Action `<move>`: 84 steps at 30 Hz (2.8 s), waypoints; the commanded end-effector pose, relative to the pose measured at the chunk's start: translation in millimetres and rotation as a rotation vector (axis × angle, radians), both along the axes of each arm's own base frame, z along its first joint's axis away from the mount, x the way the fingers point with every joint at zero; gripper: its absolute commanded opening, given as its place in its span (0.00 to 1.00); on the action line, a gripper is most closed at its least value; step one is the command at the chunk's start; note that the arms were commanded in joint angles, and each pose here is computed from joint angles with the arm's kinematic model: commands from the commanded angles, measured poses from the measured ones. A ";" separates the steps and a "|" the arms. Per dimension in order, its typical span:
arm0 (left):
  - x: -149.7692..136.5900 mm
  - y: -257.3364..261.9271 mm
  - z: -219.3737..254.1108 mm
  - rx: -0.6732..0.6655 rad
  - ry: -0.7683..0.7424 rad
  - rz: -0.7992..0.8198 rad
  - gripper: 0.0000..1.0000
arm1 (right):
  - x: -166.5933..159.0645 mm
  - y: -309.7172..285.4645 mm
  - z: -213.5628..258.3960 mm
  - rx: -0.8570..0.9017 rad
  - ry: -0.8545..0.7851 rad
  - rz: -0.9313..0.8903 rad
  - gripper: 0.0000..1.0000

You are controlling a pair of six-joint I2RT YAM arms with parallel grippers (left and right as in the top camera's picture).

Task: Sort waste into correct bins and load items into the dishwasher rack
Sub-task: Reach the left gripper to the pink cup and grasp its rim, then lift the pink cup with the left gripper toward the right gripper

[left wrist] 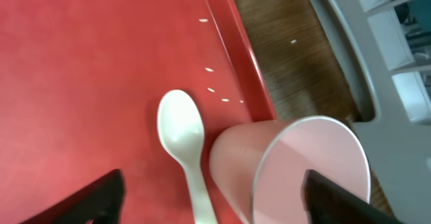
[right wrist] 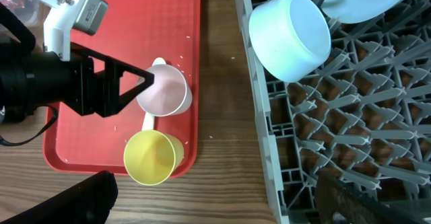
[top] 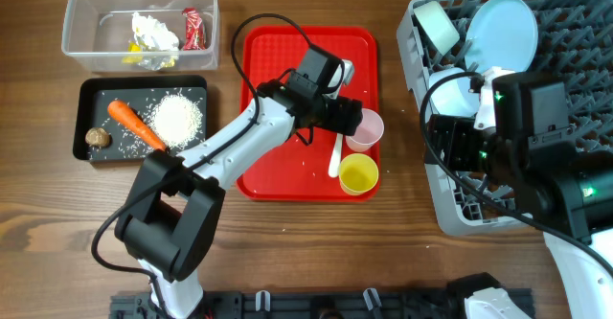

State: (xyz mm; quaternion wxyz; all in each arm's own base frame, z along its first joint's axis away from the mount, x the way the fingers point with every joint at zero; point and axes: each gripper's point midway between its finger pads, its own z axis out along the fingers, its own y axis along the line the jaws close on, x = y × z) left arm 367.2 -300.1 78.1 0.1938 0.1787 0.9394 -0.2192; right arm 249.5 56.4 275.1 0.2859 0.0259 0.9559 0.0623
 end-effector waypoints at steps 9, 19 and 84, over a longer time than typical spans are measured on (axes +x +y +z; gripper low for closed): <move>3.6 3.7 -18.9 0.030 0.039 0.055 0.56 | -2.6 -4.8 0.4 0.000 -0.003 -0.038 0.96; 3.9 3.6 -24.0 0.033 0.048 0.061 0.19 | -3.1 -4.9 0.1 0.000 -0.001 -0.038 0.96; -17.5 93.6 215.0 -1.010 0.110 -0.389 0.04 | 76.0 189.2 40.9 0.920 -0.213 1.059 0.98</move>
